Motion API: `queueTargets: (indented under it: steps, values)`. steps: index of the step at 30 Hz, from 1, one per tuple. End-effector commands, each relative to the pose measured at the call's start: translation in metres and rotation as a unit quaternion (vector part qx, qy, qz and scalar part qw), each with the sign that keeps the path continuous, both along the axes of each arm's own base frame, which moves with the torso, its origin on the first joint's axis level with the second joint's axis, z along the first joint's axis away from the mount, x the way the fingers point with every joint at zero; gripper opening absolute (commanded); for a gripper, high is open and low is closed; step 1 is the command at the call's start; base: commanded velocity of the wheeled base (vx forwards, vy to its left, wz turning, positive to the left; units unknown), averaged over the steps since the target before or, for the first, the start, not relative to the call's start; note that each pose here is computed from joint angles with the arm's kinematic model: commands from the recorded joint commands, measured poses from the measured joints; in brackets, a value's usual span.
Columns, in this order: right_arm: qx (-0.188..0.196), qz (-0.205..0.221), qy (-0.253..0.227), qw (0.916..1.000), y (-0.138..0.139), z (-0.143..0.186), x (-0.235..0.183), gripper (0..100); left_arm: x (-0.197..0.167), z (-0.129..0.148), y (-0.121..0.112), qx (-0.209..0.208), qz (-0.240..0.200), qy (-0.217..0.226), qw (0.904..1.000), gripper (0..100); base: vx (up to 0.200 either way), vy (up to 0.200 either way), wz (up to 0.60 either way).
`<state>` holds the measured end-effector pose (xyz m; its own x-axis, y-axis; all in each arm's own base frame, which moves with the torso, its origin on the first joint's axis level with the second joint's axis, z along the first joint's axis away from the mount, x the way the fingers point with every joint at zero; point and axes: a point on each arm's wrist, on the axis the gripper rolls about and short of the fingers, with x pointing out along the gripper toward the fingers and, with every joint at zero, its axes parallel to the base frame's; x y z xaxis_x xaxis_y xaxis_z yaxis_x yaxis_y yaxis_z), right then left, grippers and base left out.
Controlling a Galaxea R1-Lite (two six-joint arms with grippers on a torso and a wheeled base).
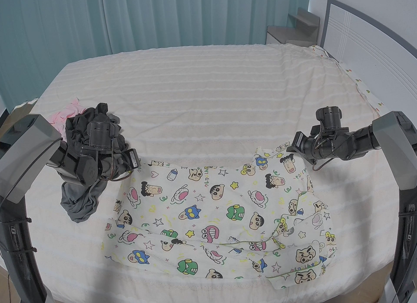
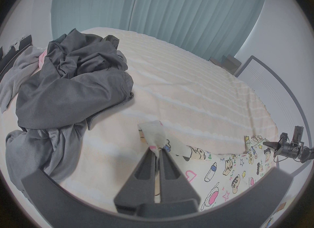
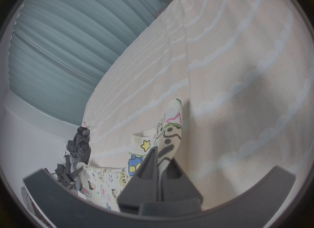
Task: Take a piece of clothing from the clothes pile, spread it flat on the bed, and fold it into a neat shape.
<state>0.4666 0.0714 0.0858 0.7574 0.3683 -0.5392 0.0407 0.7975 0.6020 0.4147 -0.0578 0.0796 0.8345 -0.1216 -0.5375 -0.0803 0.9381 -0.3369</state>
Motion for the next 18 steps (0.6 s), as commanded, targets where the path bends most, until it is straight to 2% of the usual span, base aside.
queueTargets:
  steps: [1,18]
  values:
    - [0.004,0.001,-0.012,0.9999,-0.002,0.010,-0.009,0,-0.004,0.008,0.001,-0.001,0.001,-0.007,1.0000,0,0.000,0.000,0.00]
    - [0.021,0.031,0.000,0.9993,-0.002,0.013,-0.033,0,-0.025,0.018,0.004,0.000,-0.004,-0.004,1.0000,0,0.000,0.000,0.00]
